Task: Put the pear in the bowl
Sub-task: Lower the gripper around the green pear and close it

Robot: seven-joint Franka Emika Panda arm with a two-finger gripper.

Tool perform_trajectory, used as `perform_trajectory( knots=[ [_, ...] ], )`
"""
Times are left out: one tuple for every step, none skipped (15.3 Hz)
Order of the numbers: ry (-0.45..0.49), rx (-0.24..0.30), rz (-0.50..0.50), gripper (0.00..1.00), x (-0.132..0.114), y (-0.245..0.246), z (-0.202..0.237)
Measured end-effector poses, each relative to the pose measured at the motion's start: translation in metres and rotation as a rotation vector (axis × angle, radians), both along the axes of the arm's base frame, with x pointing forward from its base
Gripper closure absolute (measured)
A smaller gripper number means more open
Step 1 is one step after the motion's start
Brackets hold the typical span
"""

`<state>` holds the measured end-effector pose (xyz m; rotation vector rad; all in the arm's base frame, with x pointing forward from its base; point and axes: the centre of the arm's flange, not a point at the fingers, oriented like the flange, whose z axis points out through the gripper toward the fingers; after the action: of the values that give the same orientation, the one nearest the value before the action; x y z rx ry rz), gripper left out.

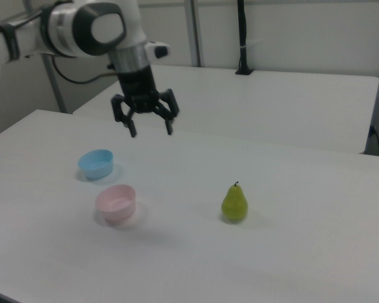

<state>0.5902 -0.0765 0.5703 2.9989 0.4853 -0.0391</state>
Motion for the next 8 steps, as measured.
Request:
perform_trajectory(
  knots=[
    [0.023,-0.031,-0.01,0.0,0.008,-0.015,-0.014],
    [0.049,-0.089,-0.013,0.0,0.017,-0.032,-0.032],
    [0.042,-0.122,-0.011,0.0,0.025,-0.041,-0.044],
    [0.019,-0.142,-0.009,0.0,0.035,-0.051,-0.057],
    [-0.004,-0.146,-0.021,0.0,0.045,-0.068,-0.077],
    [-0.027,-0.116,-0.048,0.0,0.052,-0.083,-0.092],
    [-0.053,-0.063,-0.088,0.0,0.055,-0.097,-0.104],
    [-0.074,-0.011,-0.132,0.0,0.057,-0.113,-0.119]
  ],
)
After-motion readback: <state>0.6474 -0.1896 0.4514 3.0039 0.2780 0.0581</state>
